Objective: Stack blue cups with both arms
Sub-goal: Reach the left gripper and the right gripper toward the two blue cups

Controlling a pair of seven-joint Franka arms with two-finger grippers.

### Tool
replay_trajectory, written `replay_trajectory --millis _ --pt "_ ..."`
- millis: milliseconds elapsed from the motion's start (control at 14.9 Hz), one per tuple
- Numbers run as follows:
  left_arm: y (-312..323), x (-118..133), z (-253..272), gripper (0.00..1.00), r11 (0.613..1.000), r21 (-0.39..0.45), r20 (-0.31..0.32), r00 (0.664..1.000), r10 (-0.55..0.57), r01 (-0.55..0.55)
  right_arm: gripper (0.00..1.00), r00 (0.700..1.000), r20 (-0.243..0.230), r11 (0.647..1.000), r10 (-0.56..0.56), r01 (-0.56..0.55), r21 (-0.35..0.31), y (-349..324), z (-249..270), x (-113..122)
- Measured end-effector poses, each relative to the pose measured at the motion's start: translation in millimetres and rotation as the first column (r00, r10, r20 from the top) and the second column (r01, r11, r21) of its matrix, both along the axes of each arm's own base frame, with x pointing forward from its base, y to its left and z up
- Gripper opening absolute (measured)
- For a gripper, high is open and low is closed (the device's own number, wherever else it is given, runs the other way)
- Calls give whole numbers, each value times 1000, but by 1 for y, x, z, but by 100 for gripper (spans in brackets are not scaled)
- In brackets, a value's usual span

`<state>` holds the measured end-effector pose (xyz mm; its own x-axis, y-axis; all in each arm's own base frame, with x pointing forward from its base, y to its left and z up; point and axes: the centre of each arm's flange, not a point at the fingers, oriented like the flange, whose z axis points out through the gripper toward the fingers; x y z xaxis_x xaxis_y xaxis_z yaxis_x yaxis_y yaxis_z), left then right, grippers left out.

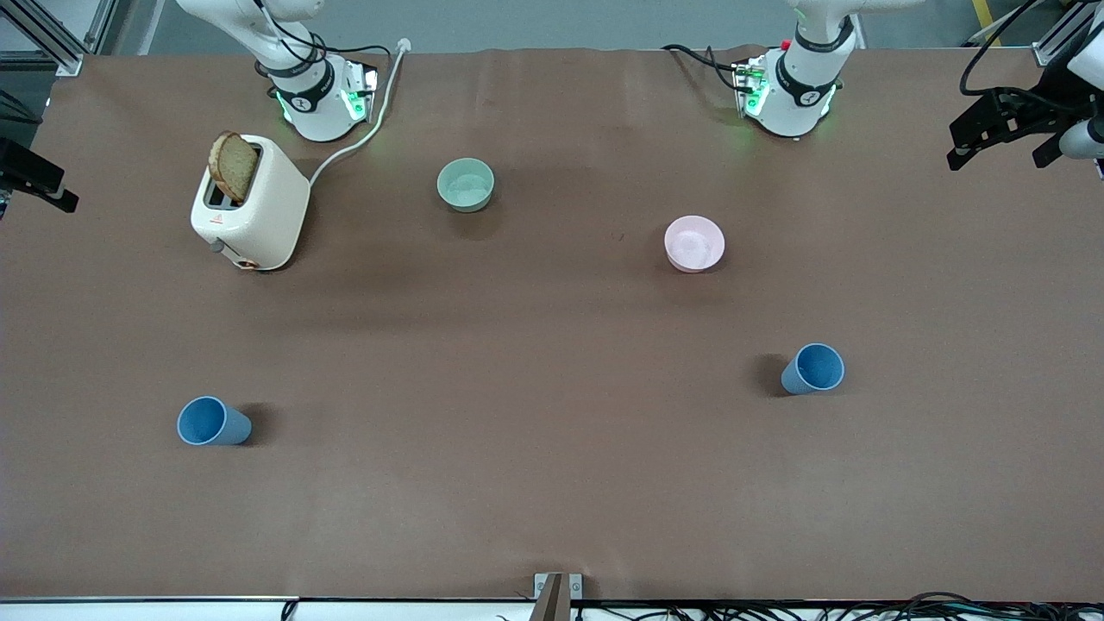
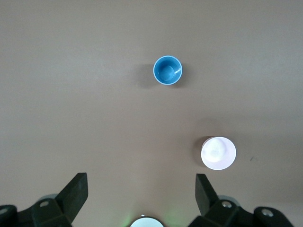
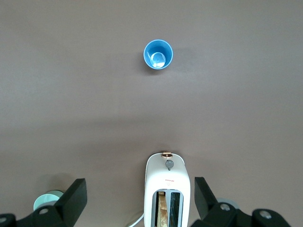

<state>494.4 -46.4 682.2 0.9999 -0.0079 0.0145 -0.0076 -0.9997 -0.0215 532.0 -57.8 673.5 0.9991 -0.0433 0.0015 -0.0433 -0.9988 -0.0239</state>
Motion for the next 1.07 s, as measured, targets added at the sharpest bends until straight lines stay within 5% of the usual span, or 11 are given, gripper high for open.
replay_trajectory --millis 403,806,1075 --pt "2 16 -21 100 1000 9 -36 999 4 -3 100 1000 -1 1000 -1 1 -3 -1 0 0" --pt "9 112 -169 100 1000 22 -64 998 4 -3 98 1000 12 1000 -11 11 -6 -6 -9 5" --pt "6 134 -272 100 1000 6 -34 999 -3 3 99 998 39 999 -45 46 -12 -26 -68 28"
